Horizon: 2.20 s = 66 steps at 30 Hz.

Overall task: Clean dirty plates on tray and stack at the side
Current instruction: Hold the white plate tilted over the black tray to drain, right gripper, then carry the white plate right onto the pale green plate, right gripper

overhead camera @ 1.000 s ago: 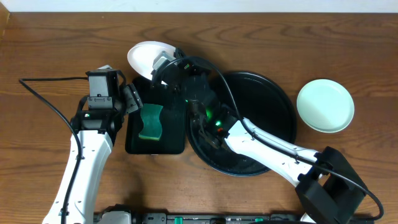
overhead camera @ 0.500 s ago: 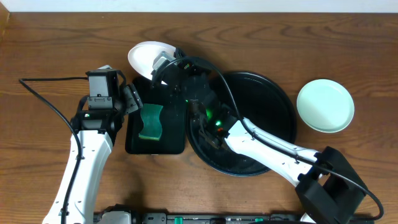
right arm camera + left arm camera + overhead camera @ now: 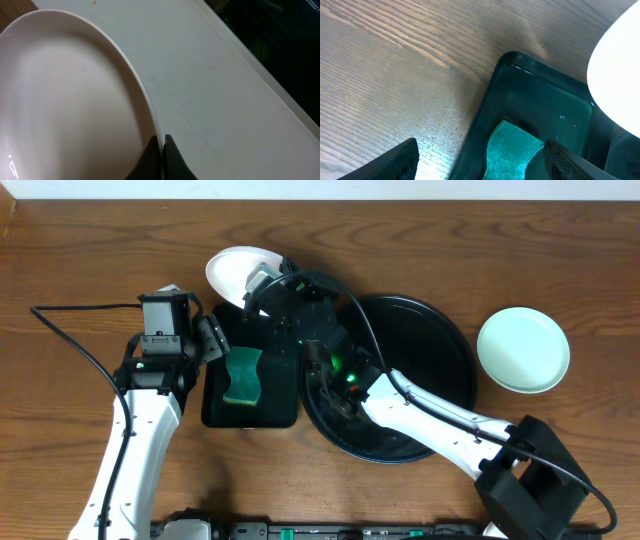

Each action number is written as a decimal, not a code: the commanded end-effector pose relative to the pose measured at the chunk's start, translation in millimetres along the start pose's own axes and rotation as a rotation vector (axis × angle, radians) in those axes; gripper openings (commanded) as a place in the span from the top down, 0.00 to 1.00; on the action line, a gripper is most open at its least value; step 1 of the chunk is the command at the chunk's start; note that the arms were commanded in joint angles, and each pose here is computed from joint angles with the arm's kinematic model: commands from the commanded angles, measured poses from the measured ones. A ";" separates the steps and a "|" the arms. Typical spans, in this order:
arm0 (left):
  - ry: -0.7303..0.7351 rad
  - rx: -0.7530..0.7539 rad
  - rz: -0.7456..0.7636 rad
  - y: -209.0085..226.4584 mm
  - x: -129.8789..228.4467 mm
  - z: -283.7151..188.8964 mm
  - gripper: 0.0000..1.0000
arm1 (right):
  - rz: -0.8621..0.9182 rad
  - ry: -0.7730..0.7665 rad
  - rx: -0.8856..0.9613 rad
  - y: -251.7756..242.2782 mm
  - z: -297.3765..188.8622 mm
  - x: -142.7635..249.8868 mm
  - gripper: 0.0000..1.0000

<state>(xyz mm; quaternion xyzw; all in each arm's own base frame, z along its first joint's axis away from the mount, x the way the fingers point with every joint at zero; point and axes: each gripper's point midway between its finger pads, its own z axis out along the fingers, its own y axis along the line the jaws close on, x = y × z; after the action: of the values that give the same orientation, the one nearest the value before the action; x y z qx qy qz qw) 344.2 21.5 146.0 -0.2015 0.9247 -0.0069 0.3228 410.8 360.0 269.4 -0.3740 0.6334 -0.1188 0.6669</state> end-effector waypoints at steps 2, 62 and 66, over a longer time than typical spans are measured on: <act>-0.030 -0.007 -0.014 0.4 -10.7 -5.6 0.20 | 0.005 -0.013 0.010 -2.2 -1.3 -9.0 0.99; -0.031 -0.007 -0.014 0.4 -10.8 -5.6 0.20 | 0.835 0.335 -0.055 4.3 -11.6 71.3 0.99; -0.031 -0.007 -0.014 0.4 -10.8 -5.6 0.20 | 1.037 0.427 -0.063 -16.4 -18.8 92.6 0.99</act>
<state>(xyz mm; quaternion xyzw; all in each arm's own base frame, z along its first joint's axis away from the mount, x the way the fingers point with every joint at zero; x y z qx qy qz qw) 344.2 21.5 146.0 -0.2015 0.9247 -0.0069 0.3228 408.1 302.2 177.9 -0.1091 0.8567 0.0723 0.4989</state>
